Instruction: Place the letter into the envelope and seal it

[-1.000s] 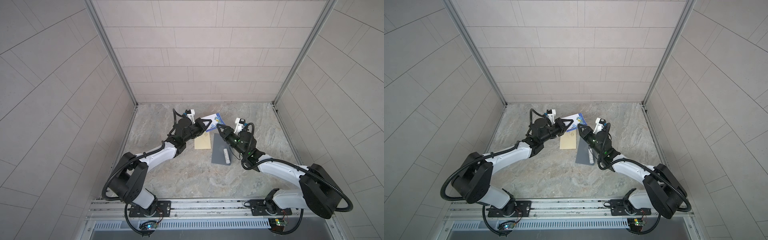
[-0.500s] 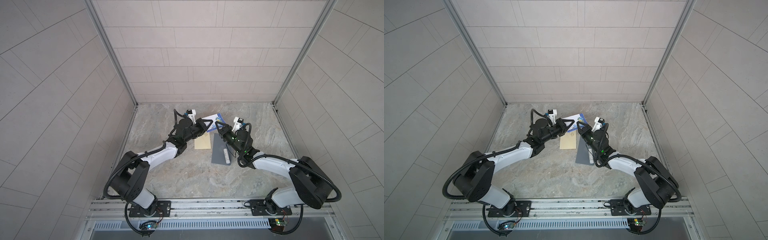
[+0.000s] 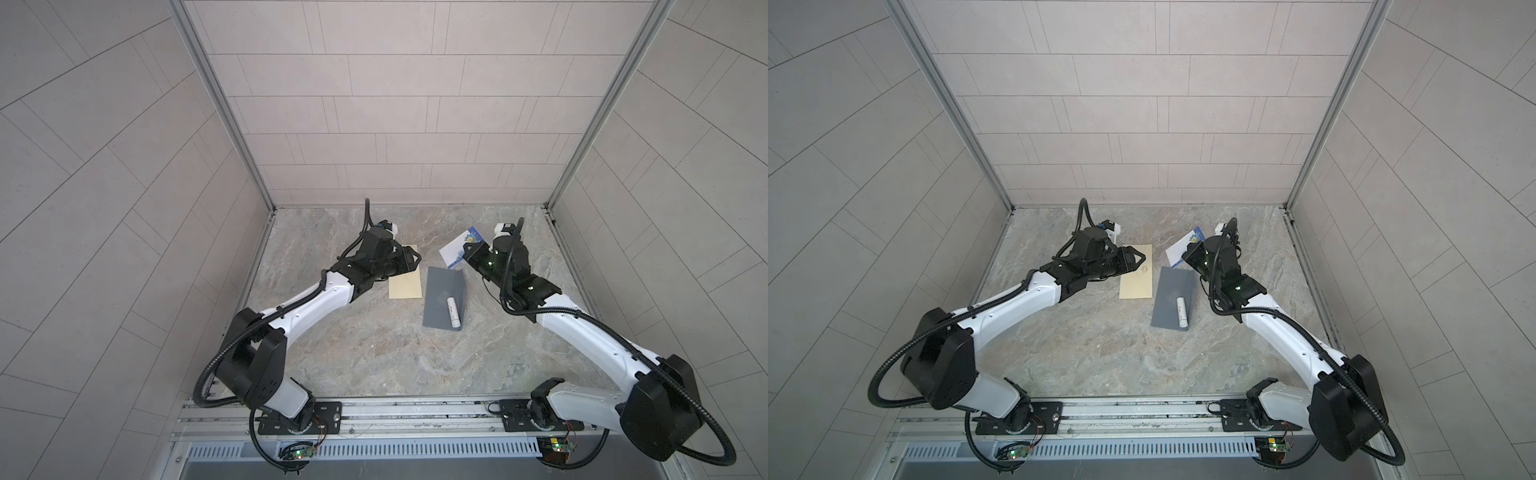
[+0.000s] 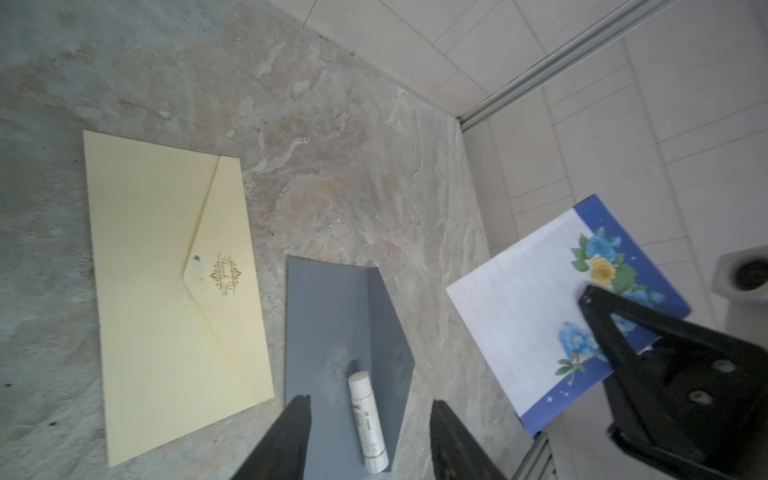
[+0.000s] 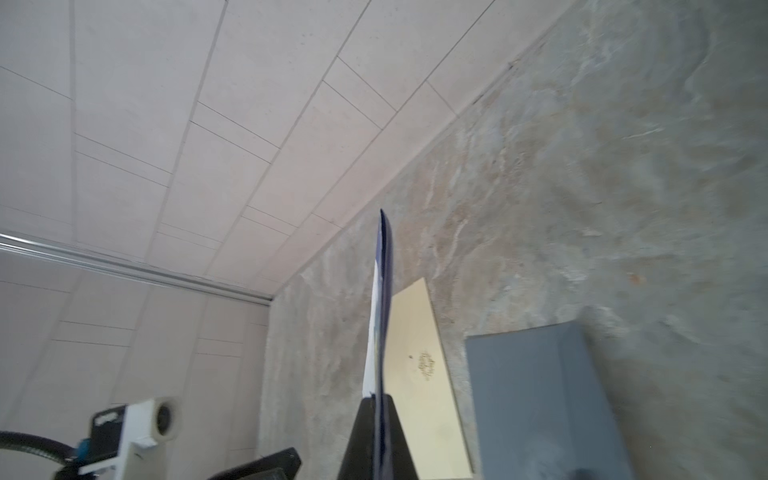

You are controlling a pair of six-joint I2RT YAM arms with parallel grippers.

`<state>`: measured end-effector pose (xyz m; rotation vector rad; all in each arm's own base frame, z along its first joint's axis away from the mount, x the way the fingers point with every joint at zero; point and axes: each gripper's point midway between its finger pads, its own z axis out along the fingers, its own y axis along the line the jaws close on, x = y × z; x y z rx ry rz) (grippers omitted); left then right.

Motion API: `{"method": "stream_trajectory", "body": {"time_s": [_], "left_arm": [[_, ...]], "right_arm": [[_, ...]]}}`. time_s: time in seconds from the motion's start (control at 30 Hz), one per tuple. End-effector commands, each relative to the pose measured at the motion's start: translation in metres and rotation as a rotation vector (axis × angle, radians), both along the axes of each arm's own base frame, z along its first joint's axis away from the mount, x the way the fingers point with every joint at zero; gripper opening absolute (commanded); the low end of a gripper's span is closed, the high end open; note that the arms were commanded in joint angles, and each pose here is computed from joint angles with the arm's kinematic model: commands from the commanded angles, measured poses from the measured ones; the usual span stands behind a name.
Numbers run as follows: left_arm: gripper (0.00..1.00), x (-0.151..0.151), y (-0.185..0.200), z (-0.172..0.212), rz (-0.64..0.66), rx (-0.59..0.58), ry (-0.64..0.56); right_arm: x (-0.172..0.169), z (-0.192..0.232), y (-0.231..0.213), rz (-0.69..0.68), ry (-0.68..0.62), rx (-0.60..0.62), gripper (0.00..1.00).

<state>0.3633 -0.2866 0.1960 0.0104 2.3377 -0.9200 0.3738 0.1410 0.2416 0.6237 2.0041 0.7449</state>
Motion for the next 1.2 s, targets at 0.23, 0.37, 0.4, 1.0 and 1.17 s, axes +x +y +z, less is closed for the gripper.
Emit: {"method": "stream_trajectory", "body": {"time_s": [0.23, 0.37, 0.4, 1.0, 1.17], "left_arm": [[0.48, -0.035, -0.016, -0.108, -0.277, 0.263, 0.275], [0.47, -0.043, -0.029, -0.120, -0.366, 0.281, 0.301], [0.47, -0.045, -0.030, -0.123, -0.388, 0.295, 0.308], [0.42, -0.063, -0.037, -0.175, -0.495, 0.405, 0.421], [0.40, -0.066, -0.036, -0.182, -0.498, 0.426, 0.431]], "right_arm": [[-0.033, -0.117, -0.012, 0.244, 0.433, -0.287, 0.00], [-0.035, -0.135, -0.014, 0.275, 0.496, -0.335, 0.00], [-0.036, -0.138, -0.016, 0.277, 0.510, -0.351, 0.00], [-0.034, -0.120, -0.023, 0.274, 0.460, -0.400, 0.00], [-0.031, -0.101, -0.024, 0.269, 0.398, -0.408, 0.00]]}}
